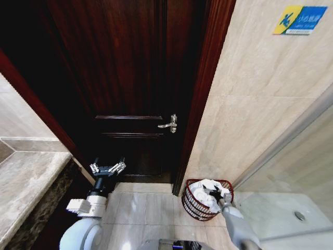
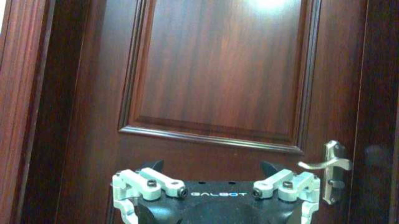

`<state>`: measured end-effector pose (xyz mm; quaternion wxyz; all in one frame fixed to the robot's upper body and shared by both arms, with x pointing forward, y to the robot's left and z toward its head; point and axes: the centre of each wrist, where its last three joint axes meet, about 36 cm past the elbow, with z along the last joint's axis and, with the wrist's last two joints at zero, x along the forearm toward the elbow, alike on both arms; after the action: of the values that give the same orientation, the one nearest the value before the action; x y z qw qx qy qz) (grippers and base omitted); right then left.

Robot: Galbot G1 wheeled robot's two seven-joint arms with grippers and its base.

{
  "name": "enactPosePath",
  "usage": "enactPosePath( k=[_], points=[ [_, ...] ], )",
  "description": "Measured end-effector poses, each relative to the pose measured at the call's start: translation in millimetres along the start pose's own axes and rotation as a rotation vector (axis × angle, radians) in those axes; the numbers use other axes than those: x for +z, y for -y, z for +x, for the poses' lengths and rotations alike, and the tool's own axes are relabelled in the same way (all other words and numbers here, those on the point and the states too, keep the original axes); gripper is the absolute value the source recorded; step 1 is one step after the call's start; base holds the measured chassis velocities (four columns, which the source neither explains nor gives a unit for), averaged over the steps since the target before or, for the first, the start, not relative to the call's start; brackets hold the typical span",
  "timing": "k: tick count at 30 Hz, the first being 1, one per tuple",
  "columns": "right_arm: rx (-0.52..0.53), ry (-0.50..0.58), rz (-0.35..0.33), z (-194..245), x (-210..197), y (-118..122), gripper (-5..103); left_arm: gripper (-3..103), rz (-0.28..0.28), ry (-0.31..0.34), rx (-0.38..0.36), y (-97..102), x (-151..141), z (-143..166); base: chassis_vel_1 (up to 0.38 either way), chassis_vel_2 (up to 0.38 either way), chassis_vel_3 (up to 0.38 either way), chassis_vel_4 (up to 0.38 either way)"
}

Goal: Discard the used towel into the hamper.

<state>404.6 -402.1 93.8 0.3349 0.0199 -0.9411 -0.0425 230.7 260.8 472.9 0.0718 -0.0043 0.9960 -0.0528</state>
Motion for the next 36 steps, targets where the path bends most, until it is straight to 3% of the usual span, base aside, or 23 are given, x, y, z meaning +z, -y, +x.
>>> enactPosePath(
  k=[7, 15, 19, 22, 25, 27, 29, 30, 31, 32, 34, 36],
  points=[
    [0.08, -0.197, -0.088, -8.4, -15.9, 10.8, 100, 100, 0.0, 0.0, 0.0, 0.0, 0.0, 0.0, 0.0, 0.0, 0.0, 0.0],
    [0.057, -0.331, -0.142, -20.2, -15.2, -13.4, 100, 100, 0.0, 0.0, 0.0, 0.0, 0.0, 0.0, 0.0, 0.0, 0.0, 0.0],
    [0.062, -0.352, -0.184, -23.9, -15.3, -21.2, 100, 100, 0.0, 0.0, 0.0, 0.0, 0.0, 0.0, 0.0, 0.0, 0.0, 0.0],
    [0.077, -0.319, -0.27, -26.4, -18.6, -26.1, 100, 100, 0.0, 0.0, 0.0, 0.0, 0.0, 0.0, 0.0, 0.0, 0.0, 0.0],
    [0.08, -0.268, -0.276, -25.1, -25.6, -23.7, 100, 100, 0.0, 0.0, 0.0, 0.0, 0.0, 0.0, 0.0, 0.0, 0.0, 0.0],
    [0.081, -0.242, -0.264, -22.4, -28.4, -20.8, 100, 100, 0.0, 0.0, 0.0, 0.0, 0.0, 0.0, 0.0, 0.0, 0.0, 0.0],
    [0.075, -0.19, -0.208, -15.1, -30.1, -14.5, 100, 100, 0.0, 0.0, 0.0, 0.0, 0.0, 0.0, 0.0, 0.0, 0.0, 0.0],
    [0.074, -0.156, -0.15, -10.5, -26.5, -11.0, 100, 100, 0.0, 0.0, 0.0, 0.0, 0.0, 0.0, 0.0, 0.0, 0.0, 0.0],
    [0.062, -0.087, -0.002, 0.8, -14.4, -1.2, 100, 100, 0.0, 0.0, 0.0, 0.0, 0.0, 0.0, 0.0, 0.0, 0.0, 0.0],
    [0.062, -0.087, -0.002, 0.8, -14.4, -1.2, 100, 100, 0.0, 0.0, 0.0, 0.0, 0.0, 0.0, 0.0, 0.0, 0.0, 0.0],
    [0.029, -0.038, 0.111, 24.2, 1.7, 11.7, 100, 100, 0.0, 0.0, 0.0, 0.0, 0.0, 0.0, 0.0, 0.0, 0.0, 0.0],
    [0.019, -0.031, 0.123, 37.7, 7.5, 14.5, 100, 100, 0.0, 0.0, 0.0, 0.0, 0.0, 0.0, 0.0, 0.0, 0.0, 0.0]
  ],
)
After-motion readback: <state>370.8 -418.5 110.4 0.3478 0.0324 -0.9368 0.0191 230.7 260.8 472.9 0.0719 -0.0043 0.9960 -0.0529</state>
